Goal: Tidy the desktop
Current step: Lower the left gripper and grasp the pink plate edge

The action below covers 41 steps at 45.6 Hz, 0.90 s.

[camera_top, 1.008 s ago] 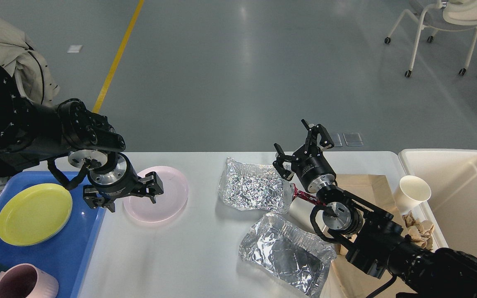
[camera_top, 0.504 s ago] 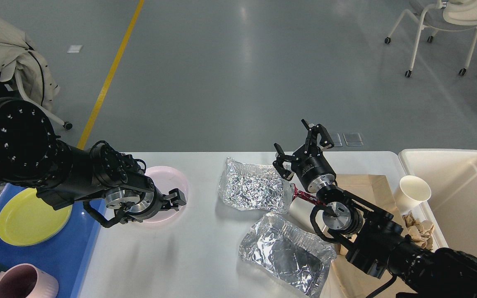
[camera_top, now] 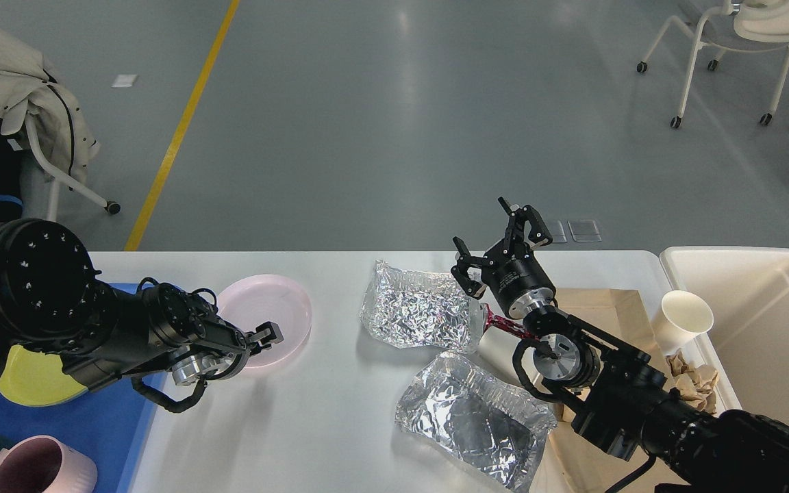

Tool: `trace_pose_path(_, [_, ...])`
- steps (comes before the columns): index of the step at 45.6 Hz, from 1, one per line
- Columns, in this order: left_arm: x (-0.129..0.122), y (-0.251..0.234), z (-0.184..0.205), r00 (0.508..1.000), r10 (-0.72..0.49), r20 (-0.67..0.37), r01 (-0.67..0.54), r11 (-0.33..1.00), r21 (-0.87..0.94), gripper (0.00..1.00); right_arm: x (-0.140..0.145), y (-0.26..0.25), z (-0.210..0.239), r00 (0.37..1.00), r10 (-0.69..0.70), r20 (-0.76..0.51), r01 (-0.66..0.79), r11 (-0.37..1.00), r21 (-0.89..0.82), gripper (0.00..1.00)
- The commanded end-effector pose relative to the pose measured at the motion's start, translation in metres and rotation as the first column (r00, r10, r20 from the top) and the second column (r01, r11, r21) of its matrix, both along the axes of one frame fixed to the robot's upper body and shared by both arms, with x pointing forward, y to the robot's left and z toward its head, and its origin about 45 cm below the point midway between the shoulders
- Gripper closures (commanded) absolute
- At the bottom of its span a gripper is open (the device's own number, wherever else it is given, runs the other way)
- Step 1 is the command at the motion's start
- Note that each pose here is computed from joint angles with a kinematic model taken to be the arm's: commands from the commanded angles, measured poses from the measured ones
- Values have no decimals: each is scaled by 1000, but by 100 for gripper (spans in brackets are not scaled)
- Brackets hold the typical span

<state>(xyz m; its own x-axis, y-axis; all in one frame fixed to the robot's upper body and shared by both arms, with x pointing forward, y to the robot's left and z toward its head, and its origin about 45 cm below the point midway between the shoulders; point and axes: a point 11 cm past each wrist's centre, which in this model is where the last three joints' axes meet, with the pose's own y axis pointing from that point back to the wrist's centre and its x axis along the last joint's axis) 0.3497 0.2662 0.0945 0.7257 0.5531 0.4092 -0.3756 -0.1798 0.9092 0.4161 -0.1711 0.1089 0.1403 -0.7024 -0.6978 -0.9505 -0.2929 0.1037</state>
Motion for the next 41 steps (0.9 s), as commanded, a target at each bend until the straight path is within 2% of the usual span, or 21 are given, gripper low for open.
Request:
trace_pose_path(1, [1,14,-2,994,107,33,-106,994,-26,4,0,0,0,1000,0,0,0,1000,0,0])
trace_pose_path(19, [3,42,-20,968,236,81,-233,971,-46,4,0,0,0,1000,0,0,0,1000,0,0])
trace_pose_path(28, [6,44,-18,963,250,97,-246,968,-46,4,0,0,0,1000,0,0,0,1000,0,0])
trace_pose_path(37, [8,44,-19,964,244,106,-241,970,-43,11,0,0,0,1000,-1,0,1,1000,1,0])
trace_pose_path(41, [9,43,-19,965,238,110,-235,971,-41,17,0,0,0,1000,0,0,0,1000,0,0])
